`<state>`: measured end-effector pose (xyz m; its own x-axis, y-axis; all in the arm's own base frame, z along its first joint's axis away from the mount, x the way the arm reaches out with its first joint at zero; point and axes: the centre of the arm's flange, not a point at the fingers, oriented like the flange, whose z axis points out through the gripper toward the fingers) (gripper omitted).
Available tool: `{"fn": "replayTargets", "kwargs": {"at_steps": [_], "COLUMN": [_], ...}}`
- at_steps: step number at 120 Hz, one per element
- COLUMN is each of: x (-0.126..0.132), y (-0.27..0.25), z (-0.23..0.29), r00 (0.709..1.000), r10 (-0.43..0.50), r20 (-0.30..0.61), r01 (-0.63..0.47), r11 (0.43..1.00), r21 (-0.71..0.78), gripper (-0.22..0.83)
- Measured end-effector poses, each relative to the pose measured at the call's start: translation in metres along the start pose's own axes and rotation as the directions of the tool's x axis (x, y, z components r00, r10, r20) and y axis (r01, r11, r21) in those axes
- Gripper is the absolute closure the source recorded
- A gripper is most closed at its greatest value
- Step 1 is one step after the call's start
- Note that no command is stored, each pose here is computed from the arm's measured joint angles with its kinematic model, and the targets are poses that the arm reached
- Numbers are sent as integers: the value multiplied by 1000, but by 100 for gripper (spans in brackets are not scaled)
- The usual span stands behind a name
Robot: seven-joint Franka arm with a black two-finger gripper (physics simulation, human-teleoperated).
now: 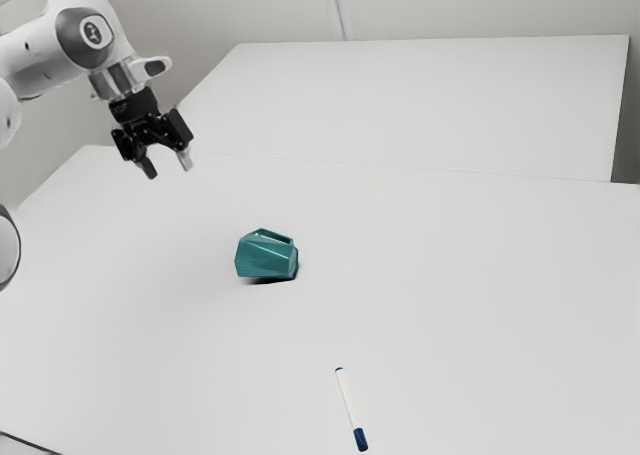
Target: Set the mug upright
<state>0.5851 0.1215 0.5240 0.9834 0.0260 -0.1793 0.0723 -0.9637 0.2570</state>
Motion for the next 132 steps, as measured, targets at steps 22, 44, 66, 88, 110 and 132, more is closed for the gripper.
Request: {"fn": "replayTargets", "kwargs": {"at_steps": [22,44,66,88,110,132], "x": [-17,-28,-23,-18,-12,-5], "y": [-26,-32,-37,-40,-40,-40], "z": [65,105,129,151,167,172], "r00": [997,998,1000,999,998,993], "r10": [-21,-3,15,26,38,62], "r20": [69,62,17,-23,-55,-100], "r01": [30,14,-11,-32,-55,-92], "r11": [992,982,972,957,941,936], "r21": [-123,-186,-235,-288,-335,-341], "gripper": [0,0,0,0,0,0]}}
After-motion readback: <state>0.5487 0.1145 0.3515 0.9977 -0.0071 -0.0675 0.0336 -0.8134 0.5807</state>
